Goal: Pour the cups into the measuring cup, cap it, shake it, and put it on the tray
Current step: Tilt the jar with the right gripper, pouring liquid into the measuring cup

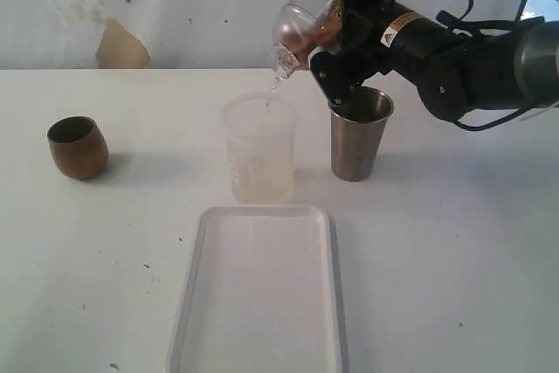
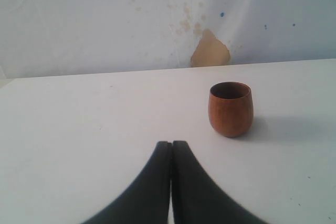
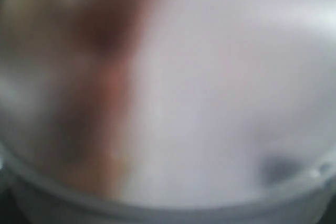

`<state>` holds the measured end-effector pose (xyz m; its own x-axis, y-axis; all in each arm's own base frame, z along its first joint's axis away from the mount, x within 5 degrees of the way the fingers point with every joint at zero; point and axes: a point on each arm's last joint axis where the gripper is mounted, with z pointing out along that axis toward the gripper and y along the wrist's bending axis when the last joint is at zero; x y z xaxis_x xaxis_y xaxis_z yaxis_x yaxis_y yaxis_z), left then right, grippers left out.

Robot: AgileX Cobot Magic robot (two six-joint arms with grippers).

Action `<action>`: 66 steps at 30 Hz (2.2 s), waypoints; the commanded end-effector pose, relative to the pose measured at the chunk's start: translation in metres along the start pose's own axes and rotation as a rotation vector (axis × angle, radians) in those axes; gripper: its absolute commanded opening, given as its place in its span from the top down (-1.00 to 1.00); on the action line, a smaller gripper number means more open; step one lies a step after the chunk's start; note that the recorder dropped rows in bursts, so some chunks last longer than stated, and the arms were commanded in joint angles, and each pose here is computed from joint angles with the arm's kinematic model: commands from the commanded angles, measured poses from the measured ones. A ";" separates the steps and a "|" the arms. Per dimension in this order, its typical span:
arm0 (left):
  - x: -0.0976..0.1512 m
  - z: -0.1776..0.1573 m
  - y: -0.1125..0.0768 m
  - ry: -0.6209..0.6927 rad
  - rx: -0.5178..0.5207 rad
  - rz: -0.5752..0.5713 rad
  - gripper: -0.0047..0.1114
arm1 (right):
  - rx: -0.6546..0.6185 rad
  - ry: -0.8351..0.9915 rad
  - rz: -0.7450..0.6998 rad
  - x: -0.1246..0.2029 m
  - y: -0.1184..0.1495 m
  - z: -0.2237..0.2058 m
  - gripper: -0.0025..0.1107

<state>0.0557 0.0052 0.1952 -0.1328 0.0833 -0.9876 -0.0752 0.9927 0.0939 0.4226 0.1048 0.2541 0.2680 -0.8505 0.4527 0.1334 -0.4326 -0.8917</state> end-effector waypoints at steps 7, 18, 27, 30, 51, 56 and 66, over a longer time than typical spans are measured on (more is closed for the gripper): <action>0.000 0.000 0.000 -0.011 0.002 -0.007 0.90 | 0.064 0.027 -0.043 0.005 -0.011 -0.002 0.96; 0.000 0.000 0.000 -0.011 0.002 -0.007 0.90 | 0.057 0.024 -0.042 0.004 -0.011 -0.002 0.96; 0.000 0.000 0.000 -0.011 0.002 -0.007 0.90 | 0.070 0.023 -0.135 0.005 -0.014 -0.001 0.96; 0.000 0.000 0.000 -0.011 0.002 -0.007 0.90 | 0.073 0.015 -0.155 0.005 -0.015 -0.001 0.96; 0.000 0.000 0.000 -0.011 0.002 -0.007 0.90 | 0.081 0.009 -0.182 0.004 -0.016 -0.001 0.96; 0.000 0.000 0.000 -0.011 0.002 -0.007 0.90 | 0.087 0.014 -0.217 0.005 -0.018 0.000 0.96; 0.000 0.000 0.000 -0.011 0.002 -0.007 0.90 | 0.143 0.041 -0.233 0.007 -0.023 0.000 0.96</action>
<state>0.0557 0.0052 0.1952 -0.1328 0.0833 -0.9876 -0.0752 0.9927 0.0939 0.4228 0.1085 0.2622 0.2231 -0.7358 0.6394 0.2545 -0.5892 -0.7669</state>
